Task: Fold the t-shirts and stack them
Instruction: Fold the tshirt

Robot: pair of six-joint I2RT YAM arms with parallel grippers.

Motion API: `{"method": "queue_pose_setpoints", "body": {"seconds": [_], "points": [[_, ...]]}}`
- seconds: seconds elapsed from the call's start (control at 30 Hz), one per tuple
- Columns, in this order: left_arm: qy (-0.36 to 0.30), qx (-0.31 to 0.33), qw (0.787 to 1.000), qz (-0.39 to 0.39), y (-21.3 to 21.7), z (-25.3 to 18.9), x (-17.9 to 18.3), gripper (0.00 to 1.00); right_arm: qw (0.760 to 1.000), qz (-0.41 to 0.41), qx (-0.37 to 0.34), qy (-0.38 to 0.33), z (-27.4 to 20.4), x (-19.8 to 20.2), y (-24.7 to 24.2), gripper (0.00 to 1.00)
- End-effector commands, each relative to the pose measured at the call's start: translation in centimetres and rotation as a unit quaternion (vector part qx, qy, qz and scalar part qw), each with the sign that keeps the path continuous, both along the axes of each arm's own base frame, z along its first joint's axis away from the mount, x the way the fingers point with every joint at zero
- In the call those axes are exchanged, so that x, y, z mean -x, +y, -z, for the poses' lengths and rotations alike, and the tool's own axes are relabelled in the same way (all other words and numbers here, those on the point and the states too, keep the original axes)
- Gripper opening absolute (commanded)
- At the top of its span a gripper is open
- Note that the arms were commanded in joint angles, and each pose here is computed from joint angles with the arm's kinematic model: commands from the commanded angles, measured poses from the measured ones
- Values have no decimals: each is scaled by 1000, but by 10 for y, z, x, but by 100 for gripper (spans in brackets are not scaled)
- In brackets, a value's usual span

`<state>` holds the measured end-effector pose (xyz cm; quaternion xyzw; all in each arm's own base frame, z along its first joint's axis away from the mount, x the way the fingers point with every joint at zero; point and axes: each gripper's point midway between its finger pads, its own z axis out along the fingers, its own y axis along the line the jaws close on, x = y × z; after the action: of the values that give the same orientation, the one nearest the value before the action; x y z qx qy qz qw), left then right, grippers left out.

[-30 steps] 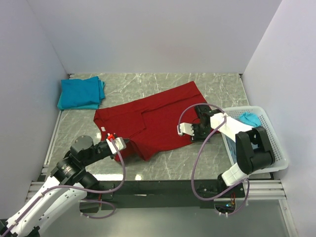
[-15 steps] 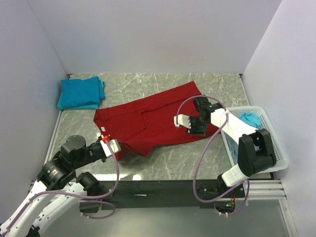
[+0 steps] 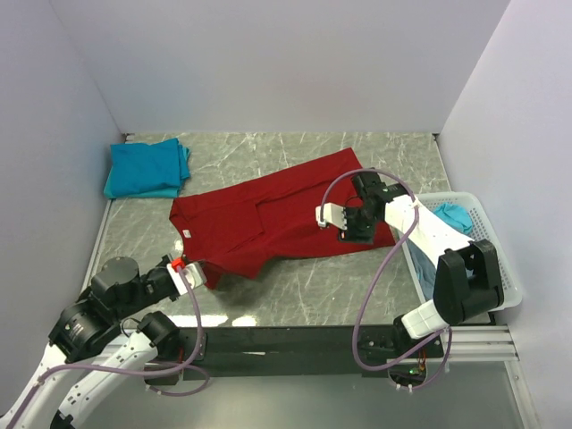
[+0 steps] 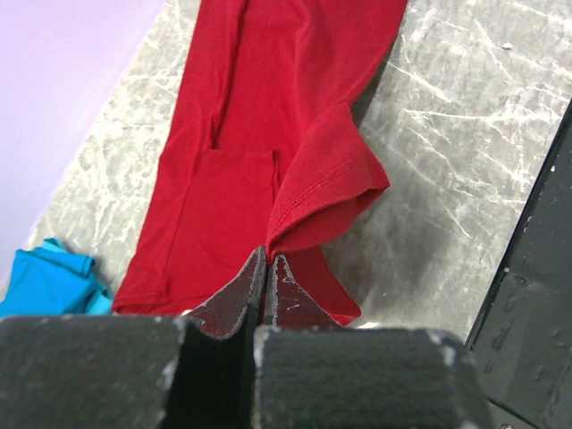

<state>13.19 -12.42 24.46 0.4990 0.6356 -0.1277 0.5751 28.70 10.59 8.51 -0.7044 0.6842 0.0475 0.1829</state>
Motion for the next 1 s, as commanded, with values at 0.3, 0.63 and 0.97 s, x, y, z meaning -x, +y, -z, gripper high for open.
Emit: {"method": "queue_pose_setpoints", "body": {"seconds": [0.3,0.63,0.97], "points": [[-21,2,1000,4,8,-12,10,0,996,18,92,-10,17,-5,-52,60],[-14,7,1000,19,-2,-11,7,0,982,29,189,3,51,-16,-101,58],[-16,9,999,29,-7,-11,5,0,970,24,239,26,75,-5,-118,56]]}}
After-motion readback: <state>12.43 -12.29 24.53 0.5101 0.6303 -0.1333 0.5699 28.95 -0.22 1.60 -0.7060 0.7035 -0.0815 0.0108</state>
